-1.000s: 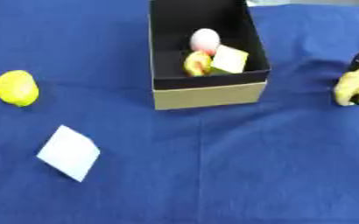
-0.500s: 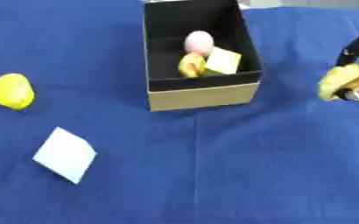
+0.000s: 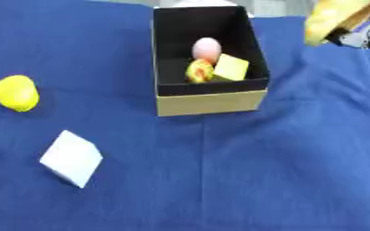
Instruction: Pick up objects on the table and place them in the box.
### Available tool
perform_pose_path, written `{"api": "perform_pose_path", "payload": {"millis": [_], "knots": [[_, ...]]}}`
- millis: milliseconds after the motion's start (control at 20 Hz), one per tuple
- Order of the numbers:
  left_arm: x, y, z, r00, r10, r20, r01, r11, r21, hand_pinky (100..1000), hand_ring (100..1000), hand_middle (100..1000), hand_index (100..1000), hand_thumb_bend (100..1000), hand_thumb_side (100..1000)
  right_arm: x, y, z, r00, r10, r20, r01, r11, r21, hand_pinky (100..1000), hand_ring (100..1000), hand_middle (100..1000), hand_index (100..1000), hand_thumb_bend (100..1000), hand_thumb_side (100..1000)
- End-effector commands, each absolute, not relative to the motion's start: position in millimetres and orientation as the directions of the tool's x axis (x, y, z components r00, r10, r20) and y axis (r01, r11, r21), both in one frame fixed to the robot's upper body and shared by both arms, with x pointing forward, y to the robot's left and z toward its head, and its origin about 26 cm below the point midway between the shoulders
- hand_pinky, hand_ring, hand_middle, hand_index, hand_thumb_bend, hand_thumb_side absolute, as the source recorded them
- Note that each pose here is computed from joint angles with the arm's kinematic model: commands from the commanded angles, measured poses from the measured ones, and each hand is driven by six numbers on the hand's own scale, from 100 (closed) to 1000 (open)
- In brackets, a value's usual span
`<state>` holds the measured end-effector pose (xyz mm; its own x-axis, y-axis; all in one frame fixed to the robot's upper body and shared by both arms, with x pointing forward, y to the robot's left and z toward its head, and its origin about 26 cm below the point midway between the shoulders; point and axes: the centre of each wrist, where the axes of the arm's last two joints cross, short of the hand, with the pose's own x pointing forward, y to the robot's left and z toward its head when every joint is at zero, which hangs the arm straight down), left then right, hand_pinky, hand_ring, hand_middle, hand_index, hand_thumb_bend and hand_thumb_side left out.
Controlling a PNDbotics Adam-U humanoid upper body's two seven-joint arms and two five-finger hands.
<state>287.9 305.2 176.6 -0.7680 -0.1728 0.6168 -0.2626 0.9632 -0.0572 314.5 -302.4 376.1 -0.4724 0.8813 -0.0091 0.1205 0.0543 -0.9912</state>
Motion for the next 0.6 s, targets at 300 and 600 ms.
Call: {"api": "perform_pose_path", "payload": {"millis": [300,600], "knots": [[287,305,190,-0.793,-0.179,0.582,-0.239,0.971,-0.027,736,577,533,773,297,533,343,-272,389,-0.497,0.868,0.008,0.128,0.082,-0.988,811,727,536,694,381,100],[289,304,195,-0.806,-0.171,0.567,-0.23,0.973,-0.033,736,577,532,773,300,532,373,-247,389,-0.509,0.861,0.023,0.096,0.083,-0.992,808,736,545,702,379,100]]}}
